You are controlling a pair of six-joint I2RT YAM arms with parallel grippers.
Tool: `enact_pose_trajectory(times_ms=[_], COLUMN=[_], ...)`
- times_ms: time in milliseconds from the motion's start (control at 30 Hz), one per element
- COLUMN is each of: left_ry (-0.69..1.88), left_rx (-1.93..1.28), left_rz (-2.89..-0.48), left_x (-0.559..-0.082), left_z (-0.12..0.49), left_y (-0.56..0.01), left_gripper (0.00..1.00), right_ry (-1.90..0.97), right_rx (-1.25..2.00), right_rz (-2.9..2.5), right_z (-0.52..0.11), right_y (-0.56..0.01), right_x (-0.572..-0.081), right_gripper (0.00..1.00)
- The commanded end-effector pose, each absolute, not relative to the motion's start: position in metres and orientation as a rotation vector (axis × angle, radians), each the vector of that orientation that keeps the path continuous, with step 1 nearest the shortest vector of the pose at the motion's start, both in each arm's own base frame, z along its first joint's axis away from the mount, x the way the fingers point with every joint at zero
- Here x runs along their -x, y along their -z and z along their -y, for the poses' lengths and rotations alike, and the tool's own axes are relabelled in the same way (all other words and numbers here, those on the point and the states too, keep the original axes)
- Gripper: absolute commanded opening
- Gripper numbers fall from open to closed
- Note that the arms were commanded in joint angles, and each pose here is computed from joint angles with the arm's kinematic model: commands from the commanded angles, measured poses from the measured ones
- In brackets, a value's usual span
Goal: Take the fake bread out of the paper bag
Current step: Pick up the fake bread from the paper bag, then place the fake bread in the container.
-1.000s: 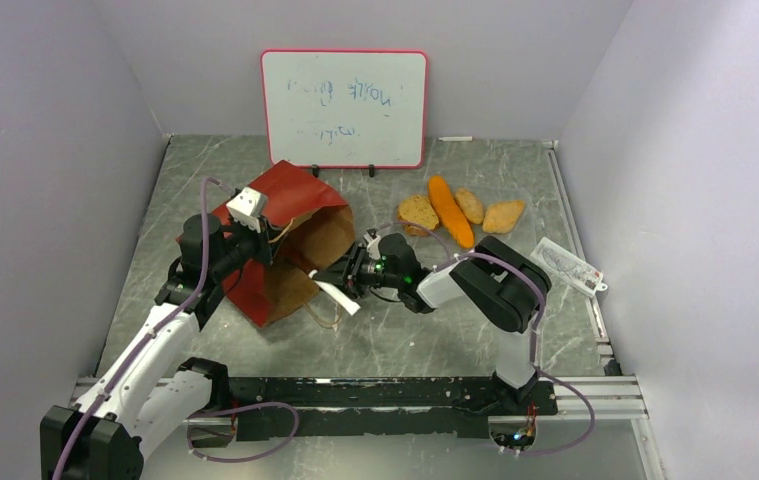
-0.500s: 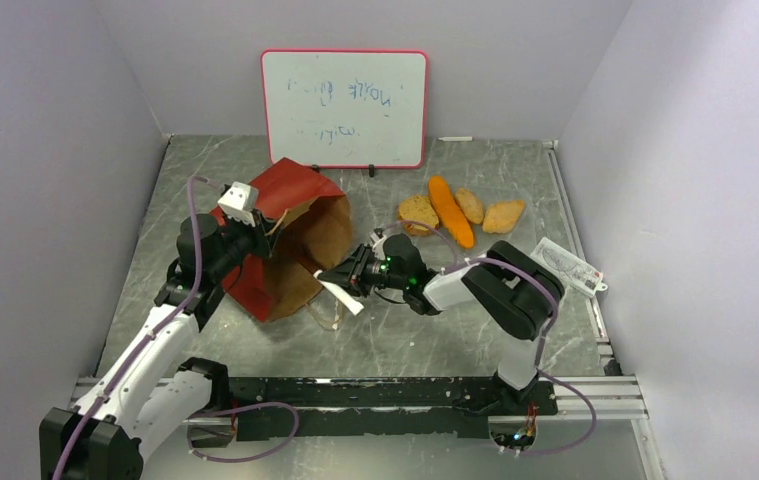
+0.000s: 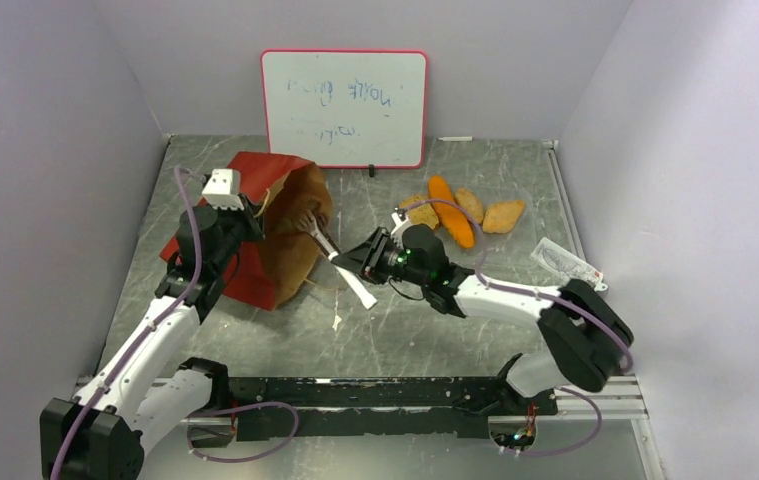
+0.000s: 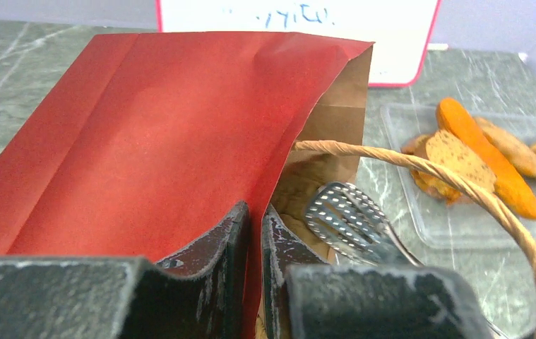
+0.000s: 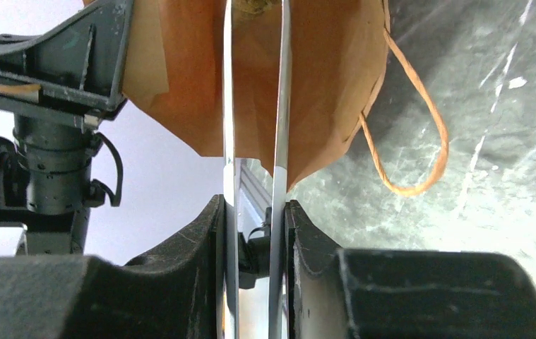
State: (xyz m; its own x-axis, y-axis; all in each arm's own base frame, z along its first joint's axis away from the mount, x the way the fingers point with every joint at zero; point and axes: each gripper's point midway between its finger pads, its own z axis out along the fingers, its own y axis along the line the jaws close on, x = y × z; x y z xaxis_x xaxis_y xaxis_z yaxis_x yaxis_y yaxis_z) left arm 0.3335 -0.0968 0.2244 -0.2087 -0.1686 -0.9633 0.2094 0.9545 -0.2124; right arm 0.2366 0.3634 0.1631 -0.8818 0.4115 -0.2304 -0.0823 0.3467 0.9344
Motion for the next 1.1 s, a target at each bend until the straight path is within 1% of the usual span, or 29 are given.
enact_pose_trajectory(times_ms=[0, 167, 333, 467, 767, 900, 1067], left_ry=[0.3, 0.234, 0.156, 0.114, 0.087, 0.089, 0.099], left_rx=[0.084, 0.168, 0.207, 0.206, 0.192, 0.185, 0.178], left_rz=[-1.658, -1.679, -1.703, -1.729, -1.756, -1.732, -1.722], left_x=[-0.347, -0.357, -0.366, -0.37, -0.371, -0.371, -0.371], left_z=[0.084, 0.072, 0.061, 0.057, 0.056, 0.055, 0.057], left_y=[-0.263, -0.274, -0.287, -0.291, -0.284, -0.297, -0.31], left_gripper=[0.07, 0.07, 0.07, 0.07, 0.07, 0.07, 0.07], right_ry=[-1.341, -1.106, -0.895, -0.815, -0.735, -0.613, -0.434], right_rx=[-0.224, -0.155, -0.15, -0.159, -0.207, -0.25, -0.287], right_rz=[-2.154, -2.123, -2.044, -1.969, -1.822, -1.783, -1.776], right_z=[-0.341, -0.316, -0.288, -0.275, -0.253, -0.228, -0.196], right_y=[-0.169, -0.174, -0.192, -0.218, -0.266, -0.272, -0.262], right_x=[-0.24, -0.246, -0.263, -0.275, -0.289, -0.294, -0.296], right_gripper=[0.0, 0.0, 0.0, 0.0, 0.0, 0.0, 0.0])
